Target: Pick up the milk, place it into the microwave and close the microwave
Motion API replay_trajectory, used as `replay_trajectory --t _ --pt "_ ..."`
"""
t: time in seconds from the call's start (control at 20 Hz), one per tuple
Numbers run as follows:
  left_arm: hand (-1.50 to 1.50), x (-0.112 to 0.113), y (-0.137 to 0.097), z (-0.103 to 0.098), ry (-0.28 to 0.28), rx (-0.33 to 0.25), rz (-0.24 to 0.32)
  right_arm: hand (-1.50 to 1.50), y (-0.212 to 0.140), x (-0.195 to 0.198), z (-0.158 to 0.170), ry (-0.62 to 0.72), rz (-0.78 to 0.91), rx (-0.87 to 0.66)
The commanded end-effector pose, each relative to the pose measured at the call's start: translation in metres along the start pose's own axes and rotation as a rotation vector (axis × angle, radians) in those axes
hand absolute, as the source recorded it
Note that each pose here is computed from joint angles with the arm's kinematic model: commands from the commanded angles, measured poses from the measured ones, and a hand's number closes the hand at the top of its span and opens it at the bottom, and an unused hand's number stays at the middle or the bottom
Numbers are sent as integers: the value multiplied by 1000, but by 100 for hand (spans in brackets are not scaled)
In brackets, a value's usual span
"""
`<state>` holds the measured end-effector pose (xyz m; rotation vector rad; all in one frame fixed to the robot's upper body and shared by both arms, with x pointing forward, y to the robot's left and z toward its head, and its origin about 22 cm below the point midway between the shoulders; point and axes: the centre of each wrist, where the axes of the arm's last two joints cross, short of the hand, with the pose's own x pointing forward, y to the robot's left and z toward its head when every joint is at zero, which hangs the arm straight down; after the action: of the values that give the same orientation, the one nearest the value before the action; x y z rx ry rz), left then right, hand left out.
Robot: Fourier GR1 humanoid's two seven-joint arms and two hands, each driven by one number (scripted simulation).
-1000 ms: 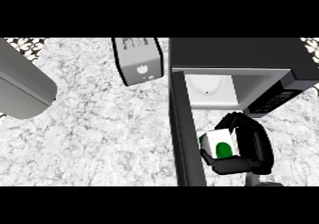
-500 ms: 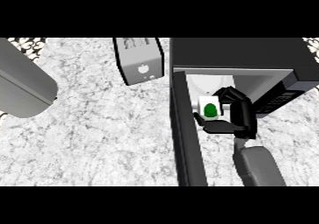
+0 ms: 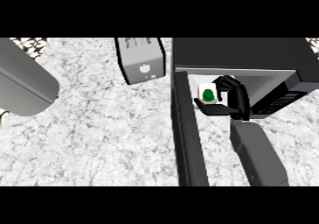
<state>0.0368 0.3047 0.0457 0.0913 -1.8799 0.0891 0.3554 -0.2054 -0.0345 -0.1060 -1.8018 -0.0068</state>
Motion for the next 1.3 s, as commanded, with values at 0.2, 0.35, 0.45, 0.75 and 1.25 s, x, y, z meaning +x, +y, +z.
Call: replay_trajectory --t 0.2,0.35,0.45,0.75,1.25 --pt "-150 -6 12 -6 -8 -2 4 150 3 -12 -24 -120 87 -8" --pt "-150 -13 2 -5 14 -22 19 150 20 7 -48 -133 154 -19" --pt "-150 -6 -5 -3 -4 -21 23 150 13 -4 -41 -145 188 -27" --pt "-150 -9 15 -9 -11 -30 12 150 12 9 -58 -256 492 -52" --pt "-150 -30 17 -19 19 -55 28 150 5 25 -78 -233 615 -220"
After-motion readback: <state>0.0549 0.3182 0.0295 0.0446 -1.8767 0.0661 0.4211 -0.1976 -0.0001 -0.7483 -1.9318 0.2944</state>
